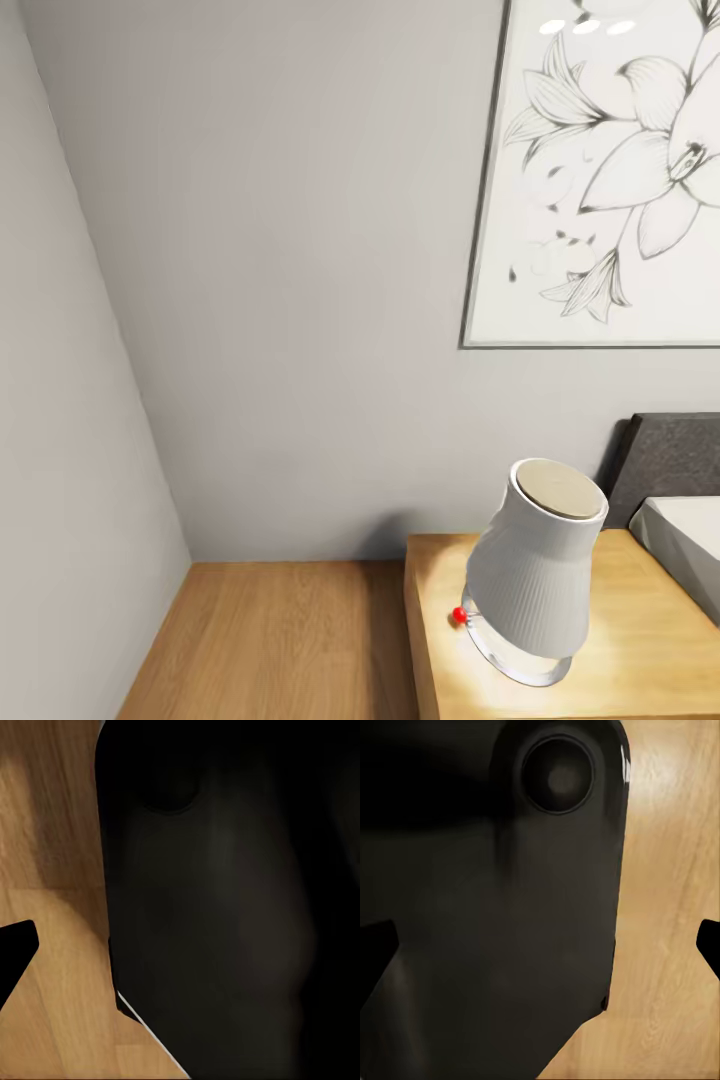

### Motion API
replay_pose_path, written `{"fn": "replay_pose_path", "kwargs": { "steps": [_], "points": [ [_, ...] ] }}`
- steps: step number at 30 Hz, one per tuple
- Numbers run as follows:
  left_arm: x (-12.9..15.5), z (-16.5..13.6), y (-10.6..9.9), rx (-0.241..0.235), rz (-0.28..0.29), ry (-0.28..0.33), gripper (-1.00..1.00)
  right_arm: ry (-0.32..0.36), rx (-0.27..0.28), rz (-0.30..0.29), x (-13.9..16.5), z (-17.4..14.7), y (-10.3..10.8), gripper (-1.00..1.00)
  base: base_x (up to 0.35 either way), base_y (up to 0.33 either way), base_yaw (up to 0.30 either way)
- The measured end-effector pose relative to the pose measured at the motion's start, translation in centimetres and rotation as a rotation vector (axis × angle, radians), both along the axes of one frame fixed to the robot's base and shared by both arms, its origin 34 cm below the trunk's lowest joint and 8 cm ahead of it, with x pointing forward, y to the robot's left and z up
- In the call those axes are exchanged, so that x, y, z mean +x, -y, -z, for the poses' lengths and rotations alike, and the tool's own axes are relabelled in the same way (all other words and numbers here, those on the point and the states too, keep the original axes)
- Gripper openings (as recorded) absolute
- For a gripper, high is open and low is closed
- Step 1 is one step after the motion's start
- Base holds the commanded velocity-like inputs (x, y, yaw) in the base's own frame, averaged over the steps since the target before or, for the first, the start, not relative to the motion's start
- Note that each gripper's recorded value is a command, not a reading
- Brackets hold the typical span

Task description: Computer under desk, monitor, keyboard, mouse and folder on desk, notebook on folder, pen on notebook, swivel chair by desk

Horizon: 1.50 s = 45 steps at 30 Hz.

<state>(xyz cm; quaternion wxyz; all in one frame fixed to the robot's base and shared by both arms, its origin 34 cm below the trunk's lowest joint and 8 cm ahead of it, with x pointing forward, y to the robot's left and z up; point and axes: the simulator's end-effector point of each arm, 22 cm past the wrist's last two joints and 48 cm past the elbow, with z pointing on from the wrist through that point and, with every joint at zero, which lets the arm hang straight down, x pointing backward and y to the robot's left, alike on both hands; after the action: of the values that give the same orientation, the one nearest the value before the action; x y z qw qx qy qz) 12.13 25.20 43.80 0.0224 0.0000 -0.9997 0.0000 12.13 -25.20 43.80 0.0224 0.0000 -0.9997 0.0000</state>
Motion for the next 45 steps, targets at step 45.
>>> {"fn": "replay_pose_path", "kwargs": {
  "steps": [45],
  "points": [
    [5.8, -6.3, 2.5, -0.032, -0.067, 0.120, 1.00, 0.307, 0.044, 0.087, 9.2, -7.0, -3.4, 1.00, 0.000, 0.000, 0.000]
  ]
}}
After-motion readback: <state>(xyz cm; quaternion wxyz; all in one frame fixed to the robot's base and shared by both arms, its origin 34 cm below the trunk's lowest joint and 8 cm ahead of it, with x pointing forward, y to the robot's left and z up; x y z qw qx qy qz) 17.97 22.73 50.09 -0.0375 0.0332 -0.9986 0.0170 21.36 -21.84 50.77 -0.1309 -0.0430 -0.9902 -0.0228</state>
